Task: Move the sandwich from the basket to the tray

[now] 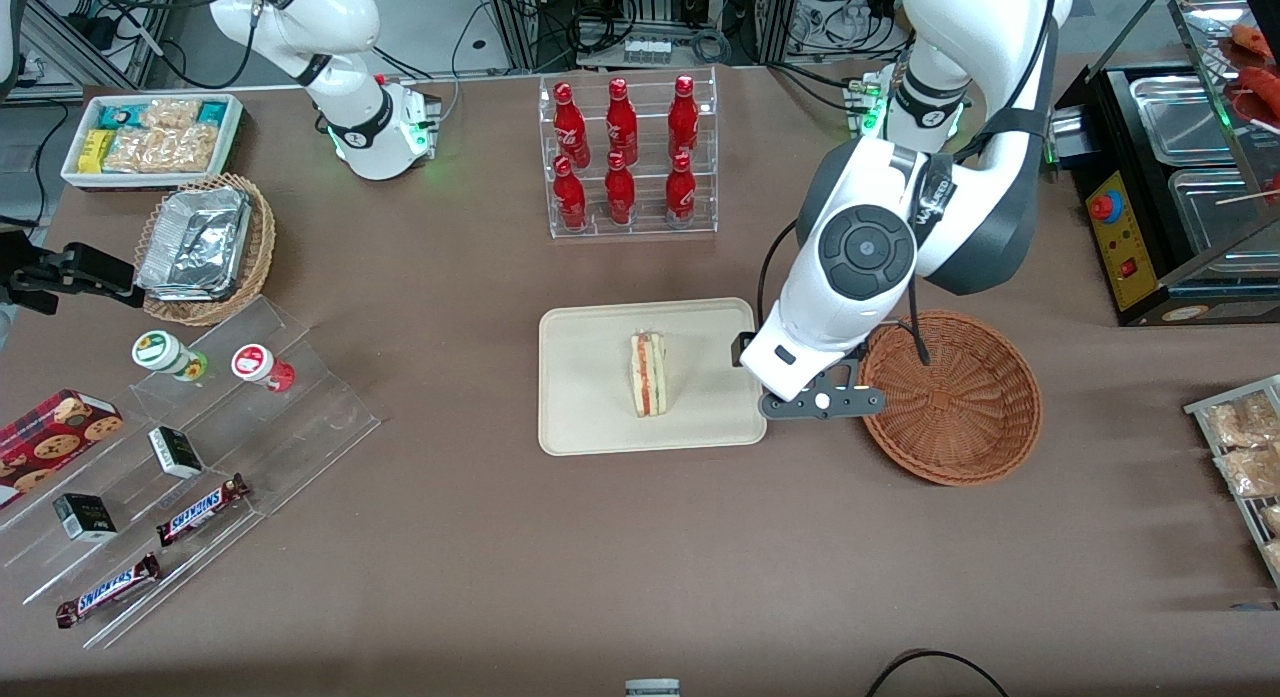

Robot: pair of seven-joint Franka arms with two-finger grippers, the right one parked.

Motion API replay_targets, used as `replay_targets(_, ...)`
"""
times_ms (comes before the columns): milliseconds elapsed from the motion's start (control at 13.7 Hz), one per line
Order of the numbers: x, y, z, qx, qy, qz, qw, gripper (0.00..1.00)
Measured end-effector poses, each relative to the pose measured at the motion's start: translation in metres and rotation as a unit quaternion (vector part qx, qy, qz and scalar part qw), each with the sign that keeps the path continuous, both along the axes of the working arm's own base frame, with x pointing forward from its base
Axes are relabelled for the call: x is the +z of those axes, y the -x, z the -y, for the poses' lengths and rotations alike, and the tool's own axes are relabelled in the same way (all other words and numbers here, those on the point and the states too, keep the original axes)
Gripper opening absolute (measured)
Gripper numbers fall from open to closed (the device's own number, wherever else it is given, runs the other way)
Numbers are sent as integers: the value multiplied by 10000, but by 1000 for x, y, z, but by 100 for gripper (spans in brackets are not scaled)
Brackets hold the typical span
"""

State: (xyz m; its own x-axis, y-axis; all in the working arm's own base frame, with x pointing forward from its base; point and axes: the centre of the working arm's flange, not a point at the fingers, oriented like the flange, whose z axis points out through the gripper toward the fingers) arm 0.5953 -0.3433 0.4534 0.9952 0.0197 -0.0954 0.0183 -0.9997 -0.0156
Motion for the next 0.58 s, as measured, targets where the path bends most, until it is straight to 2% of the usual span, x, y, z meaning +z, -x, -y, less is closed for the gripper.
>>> replay_targets(219,6,2,0,-14,16,5,10000,100)
replay_targets(364,19,6,-9,31,-14,-84,10000,100)
replay_targets(583,45,11,-27,123,43,-63,9999,100)
